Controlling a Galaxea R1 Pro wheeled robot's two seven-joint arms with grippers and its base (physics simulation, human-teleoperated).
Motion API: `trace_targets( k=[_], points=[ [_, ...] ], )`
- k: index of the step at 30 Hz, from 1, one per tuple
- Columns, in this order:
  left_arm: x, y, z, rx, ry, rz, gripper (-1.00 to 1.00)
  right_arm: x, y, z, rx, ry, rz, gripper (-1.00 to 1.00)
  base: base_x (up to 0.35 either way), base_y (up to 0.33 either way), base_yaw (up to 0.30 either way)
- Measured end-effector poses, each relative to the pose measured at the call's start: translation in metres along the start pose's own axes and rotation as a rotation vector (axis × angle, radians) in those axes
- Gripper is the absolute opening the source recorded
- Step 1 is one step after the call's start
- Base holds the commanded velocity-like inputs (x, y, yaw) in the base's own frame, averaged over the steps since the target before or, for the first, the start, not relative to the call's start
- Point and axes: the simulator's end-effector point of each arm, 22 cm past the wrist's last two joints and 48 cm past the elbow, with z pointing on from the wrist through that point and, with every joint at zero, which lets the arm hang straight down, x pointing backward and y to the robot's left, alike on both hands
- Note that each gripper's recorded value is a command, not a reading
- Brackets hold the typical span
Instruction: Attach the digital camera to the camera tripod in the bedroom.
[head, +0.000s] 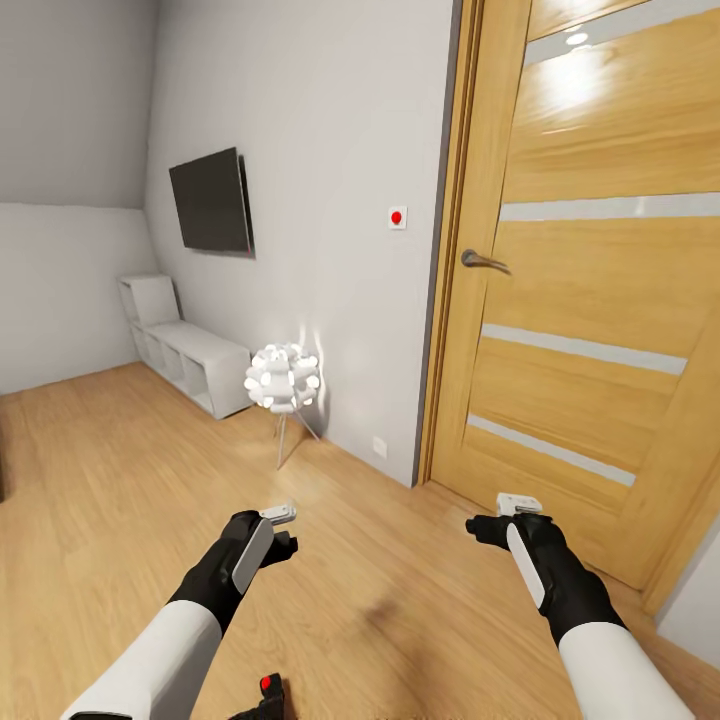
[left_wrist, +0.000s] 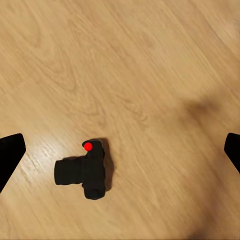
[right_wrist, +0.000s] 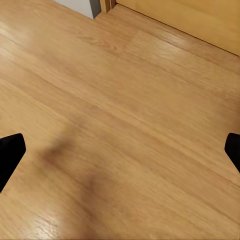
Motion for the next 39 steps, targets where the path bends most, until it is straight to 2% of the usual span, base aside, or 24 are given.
trace_targets(
  k=[11,17,22,23,28,32,39],
  points=[
    [0.016,0.004,0.018,-0.001,-0.001,0.000,1.00,0.020,-0.002,0.013,-0.001,0.000,0.000,1.00,0.000,0.000,0.000],
    [0.026,0.005,0.028,0.002,0.000,-0.001,1.00,0.031,0.004,0.021,-0.033,-0.001,-0.001,1.00,0.000,0.000,0.000],
    [0.034,0.006,0.037,0.004,0.002,-0.001,1.00,0.041,0.022,0.025,-0.130,-0.001,-0.001,1.00,0.000,0.000,0.000],
    [0.039,0.006,0.040,0.008,0.011,-0.005,1.00,0.043,0.044,0.022,-0.239,0.004,-0.001,1.00,0.000,0.000,0.000],
    [0.057,0.007,0.053,0.011,0.038,-0.012,1.00,0.057,0.068,0.020,-0.363,0.022,-0.001,1.00,0.000,0.000,0.000],
    [0.067,0.008,0.061,0.013,0.046,-0.014,1.00,0.066,0.074,0.022,-0.398,0.028,0.000,1.00,0.000,0.000,0.000],
    [0.080,0.010,0.073,0.013,0.051,-0.014,1.00,0.081,0.077,0.028,-0.420,0.032,0.002,1.00,0.000,0.000,0.000]
  ],
)
